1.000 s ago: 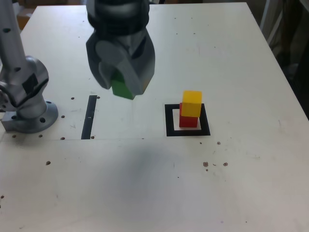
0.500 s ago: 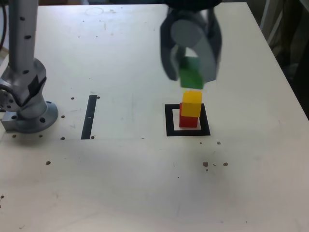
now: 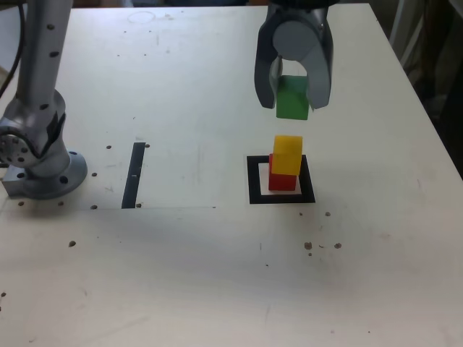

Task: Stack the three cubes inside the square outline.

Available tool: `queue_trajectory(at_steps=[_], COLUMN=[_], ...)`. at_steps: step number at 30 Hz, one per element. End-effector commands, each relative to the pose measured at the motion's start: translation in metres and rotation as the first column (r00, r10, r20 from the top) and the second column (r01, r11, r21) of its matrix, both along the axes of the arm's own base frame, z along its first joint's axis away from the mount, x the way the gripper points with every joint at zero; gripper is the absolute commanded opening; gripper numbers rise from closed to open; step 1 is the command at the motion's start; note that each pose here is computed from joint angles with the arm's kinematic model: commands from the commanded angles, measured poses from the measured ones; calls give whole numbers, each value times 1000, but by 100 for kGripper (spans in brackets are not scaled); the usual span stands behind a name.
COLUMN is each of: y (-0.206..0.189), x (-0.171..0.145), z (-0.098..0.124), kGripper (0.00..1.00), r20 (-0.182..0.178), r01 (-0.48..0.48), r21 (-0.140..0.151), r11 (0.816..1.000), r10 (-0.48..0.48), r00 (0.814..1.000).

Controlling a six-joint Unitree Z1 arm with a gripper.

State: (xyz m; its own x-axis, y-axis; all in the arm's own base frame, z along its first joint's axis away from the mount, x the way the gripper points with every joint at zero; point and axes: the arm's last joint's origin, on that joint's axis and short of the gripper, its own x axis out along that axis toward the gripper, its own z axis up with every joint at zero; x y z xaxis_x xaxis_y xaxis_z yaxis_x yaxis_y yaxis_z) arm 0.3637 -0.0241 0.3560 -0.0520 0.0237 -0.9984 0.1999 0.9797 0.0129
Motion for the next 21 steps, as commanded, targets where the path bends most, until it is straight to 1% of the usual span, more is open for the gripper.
queue_trajectory(at_steps=[1,5,8,14,21], y=[-1,-2,-2,-2,-2], x=[4,7,8,10,13], z=[-10,-21,-26,-31,-39], kGripper=[5,6,6,6,10], r20=[-40,-76,-91,-104,-114], r01=[3,2,-1,-6,-9], r21=[-1,-11,-14,-10,-6], r11=[1000,1000,1000,1000,1000], r10=[-3,-3,-1,5,8], r00=[999,997,996,995,994])
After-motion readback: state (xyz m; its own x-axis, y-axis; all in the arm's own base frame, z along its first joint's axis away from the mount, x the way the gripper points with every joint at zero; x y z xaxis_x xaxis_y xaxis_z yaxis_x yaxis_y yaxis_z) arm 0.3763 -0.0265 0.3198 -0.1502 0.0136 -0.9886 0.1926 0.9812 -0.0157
